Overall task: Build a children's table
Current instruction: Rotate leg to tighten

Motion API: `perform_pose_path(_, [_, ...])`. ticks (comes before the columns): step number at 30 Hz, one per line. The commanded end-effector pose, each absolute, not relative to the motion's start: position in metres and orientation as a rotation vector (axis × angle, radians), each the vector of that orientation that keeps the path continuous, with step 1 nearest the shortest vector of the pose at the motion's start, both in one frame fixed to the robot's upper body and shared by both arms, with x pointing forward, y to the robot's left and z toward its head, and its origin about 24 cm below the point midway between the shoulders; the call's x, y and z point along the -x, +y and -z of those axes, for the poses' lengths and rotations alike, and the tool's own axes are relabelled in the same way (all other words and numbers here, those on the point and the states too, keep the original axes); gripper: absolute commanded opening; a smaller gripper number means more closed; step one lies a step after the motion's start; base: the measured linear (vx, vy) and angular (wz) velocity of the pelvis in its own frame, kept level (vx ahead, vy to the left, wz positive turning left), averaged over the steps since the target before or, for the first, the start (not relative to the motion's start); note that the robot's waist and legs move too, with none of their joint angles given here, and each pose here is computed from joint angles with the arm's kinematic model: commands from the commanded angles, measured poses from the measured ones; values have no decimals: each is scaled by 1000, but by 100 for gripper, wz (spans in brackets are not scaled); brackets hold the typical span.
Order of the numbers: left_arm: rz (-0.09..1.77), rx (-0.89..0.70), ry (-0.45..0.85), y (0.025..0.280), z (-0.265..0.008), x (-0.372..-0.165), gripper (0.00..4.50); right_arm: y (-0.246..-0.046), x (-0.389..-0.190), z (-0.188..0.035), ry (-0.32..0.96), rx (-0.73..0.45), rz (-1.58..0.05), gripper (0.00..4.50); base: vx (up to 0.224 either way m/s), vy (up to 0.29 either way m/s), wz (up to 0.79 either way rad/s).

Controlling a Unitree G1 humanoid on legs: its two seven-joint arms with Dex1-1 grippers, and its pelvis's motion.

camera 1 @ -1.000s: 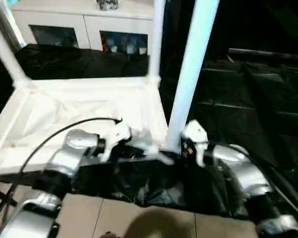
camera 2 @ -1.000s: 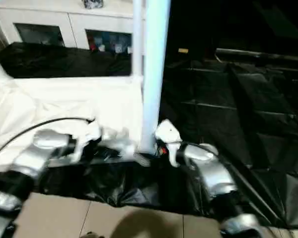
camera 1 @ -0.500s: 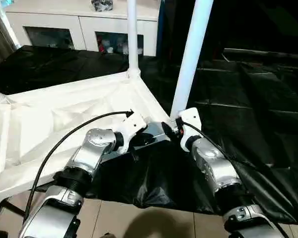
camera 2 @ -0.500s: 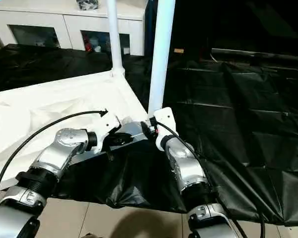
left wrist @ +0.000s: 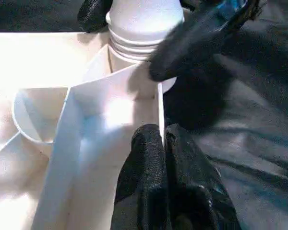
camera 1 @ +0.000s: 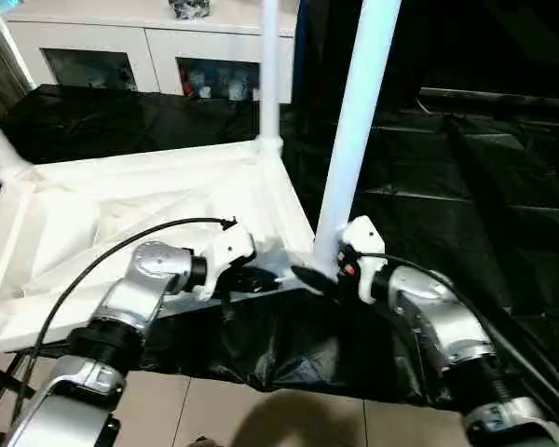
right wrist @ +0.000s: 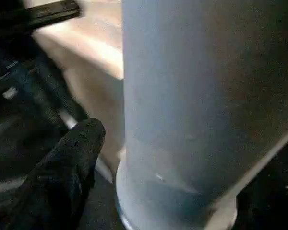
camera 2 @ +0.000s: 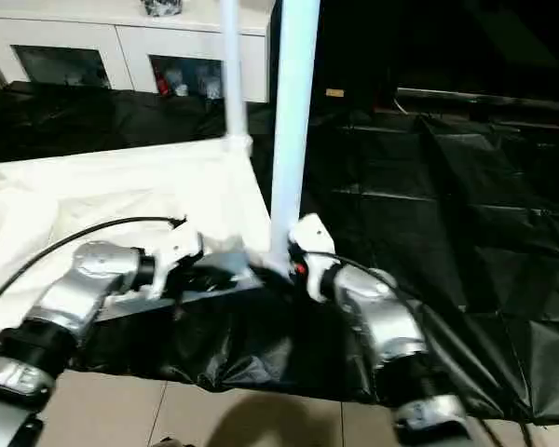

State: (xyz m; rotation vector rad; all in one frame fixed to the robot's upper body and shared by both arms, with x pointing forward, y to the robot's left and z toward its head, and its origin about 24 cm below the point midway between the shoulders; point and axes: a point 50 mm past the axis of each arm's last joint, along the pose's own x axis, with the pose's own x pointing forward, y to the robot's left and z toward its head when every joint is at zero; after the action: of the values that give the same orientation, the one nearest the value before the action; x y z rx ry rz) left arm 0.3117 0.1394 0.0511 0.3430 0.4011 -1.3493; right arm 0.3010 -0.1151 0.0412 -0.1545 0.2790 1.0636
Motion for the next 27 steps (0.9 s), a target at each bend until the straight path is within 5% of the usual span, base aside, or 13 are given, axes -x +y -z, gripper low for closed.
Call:
perform_pose_path(1, [1417, -334, 333, 130, -60, -312, 0, -103, -291, -42, 285, 152, -1198, 385, 0, 0, 0])
perform_pose_path(18, [1470, -336, 384, 144, -59, -306, 0, -103, -278, -40, 310, 179, -1323, 271, 0, 0, 0])
perform_pose_path(27, [1220, -324, 302, 128, -58, -324, 0, -97, -306, -23, 311, 161, -820, 265, 0, 0, 0])
